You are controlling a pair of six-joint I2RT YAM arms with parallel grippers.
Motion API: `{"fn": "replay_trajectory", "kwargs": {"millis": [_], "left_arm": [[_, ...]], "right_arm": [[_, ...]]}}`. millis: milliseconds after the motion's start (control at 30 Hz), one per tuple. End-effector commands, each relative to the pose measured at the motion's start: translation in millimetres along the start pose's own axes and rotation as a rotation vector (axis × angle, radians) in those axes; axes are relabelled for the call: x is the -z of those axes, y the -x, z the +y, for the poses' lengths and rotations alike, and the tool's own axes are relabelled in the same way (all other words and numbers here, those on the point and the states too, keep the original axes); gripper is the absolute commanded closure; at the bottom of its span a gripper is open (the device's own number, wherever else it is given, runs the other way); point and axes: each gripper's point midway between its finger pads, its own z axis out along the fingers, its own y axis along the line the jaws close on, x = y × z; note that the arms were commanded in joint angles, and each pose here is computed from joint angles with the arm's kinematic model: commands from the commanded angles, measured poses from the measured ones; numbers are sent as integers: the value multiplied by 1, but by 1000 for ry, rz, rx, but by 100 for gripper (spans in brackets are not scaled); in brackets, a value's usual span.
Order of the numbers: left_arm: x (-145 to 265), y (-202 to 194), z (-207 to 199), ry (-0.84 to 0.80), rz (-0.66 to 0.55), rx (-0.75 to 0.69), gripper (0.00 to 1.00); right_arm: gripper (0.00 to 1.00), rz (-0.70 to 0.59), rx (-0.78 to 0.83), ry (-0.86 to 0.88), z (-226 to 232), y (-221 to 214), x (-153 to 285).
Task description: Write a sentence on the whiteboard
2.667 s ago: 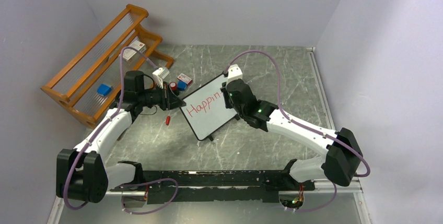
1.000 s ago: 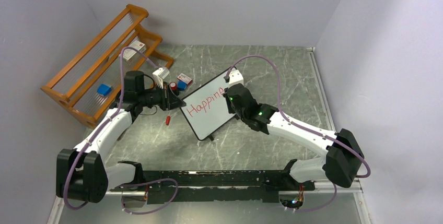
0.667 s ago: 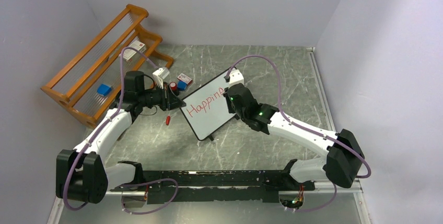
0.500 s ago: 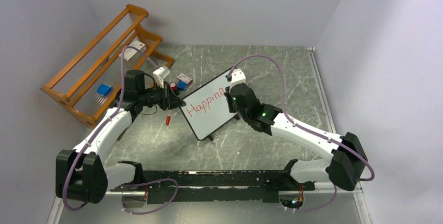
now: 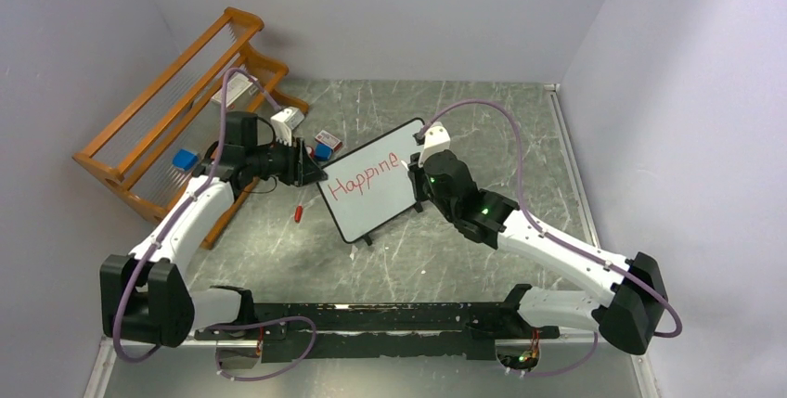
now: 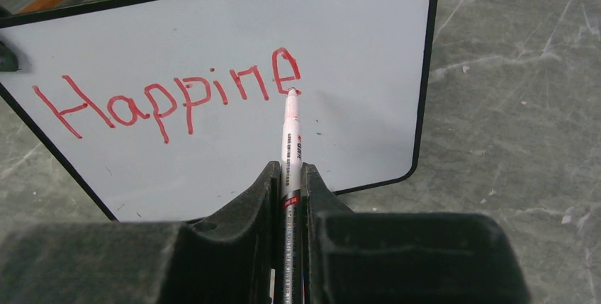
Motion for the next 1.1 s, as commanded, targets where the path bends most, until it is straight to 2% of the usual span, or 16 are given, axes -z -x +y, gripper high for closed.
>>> {"fn": "replay_trajectory", "kwargs": {"millis": [0, 200, 467, 833, 1033, 1067], "left_arm": [[14, 11, -1, 68, -84, 7, 55], [21, 9, -22, 8, -230, 111, 47], [15, -2, -14, 5, -328, 235, 47], [5, 1, -13, -81, -424, 273, 58], [2, 2, -10, -95, -458, 253, 66], [2, 2, -10, -100, -463, 246, 71]], "right_arm": [[100, -22, -3, -18, -8, 4, 5], [100, -29, -13, -13, -7, 1, 5], [100, -39, -19, -16, -9, 2, 7], [100, -32, -4, -22, -10, 2, 8], [100, -26, 9, -15, -8, 2, 5], [100, -24, 13, -16, -8, 1, 5]]}}
